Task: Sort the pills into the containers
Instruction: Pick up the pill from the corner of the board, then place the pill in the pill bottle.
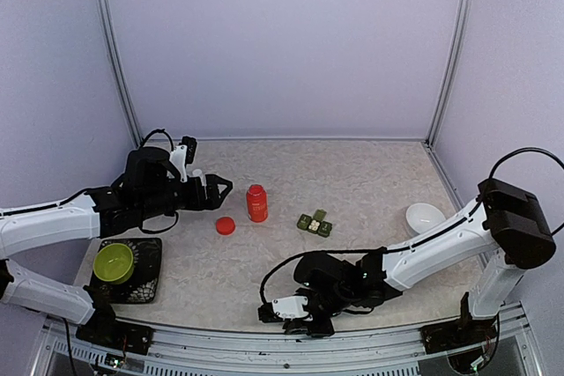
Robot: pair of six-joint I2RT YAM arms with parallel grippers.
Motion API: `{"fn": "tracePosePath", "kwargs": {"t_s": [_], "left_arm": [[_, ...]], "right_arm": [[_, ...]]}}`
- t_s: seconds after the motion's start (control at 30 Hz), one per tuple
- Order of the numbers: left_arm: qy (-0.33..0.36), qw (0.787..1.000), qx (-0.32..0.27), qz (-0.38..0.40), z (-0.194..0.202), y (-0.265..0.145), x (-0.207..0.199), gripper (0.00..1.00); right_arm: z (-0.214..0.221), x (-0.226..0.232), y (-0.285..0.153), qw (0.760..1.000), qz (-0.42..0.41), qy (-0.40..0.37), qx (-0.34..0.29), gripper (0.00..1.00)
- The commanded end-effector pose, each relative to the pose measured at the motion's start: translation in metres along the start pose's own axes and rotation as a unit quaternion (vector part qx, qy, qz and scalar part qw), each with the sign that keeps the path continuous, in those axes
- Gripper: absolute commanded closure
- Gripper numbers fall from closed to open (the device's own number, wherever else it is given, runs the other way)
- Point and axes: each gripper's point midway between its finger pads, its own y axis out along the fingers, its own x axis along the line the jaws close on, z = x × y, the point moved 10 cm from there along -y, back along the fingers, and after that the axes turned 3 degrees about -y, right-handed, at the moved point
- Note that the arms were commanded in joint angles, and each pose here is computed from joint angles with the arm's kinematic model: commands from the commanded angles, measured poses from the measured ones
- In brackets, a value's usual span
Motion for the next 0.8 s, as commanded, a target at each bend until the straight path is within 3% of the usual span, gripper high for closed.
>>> {"fn": "tracePosePath", "kwargs": {"t_s": [0.0,0.27,0.53,0.77], "left_arm": [[0.007,1.000,-0.017,0.008,-0.014,-0.001,-0.008,0.01],[0.007,1.000,-0.019,0.011,-0.015,-0.003,-0.010,0.01],[0.003,1.000,-0.018,0.007,-0.009,-0.005,-0.006,0.01],[0.001,1.000,-0.016,-0.002,-0.002,-0.010,-0.001,0.01]], "right_arm": [[-0.013,-0.007,-0.020,0.999,0.050,0.001,-0.017,0.95],[-0.039,-0.065,-0.065,0.984,0.153,0.040,-0.078,0.94],[-0.050,-0.160,-0.105,0.954,0.259,0.098,-0.113,0.93],[-0.065,-0.231,-0.110,0.937,0.308,0.119,-0.112,0.92]]}}
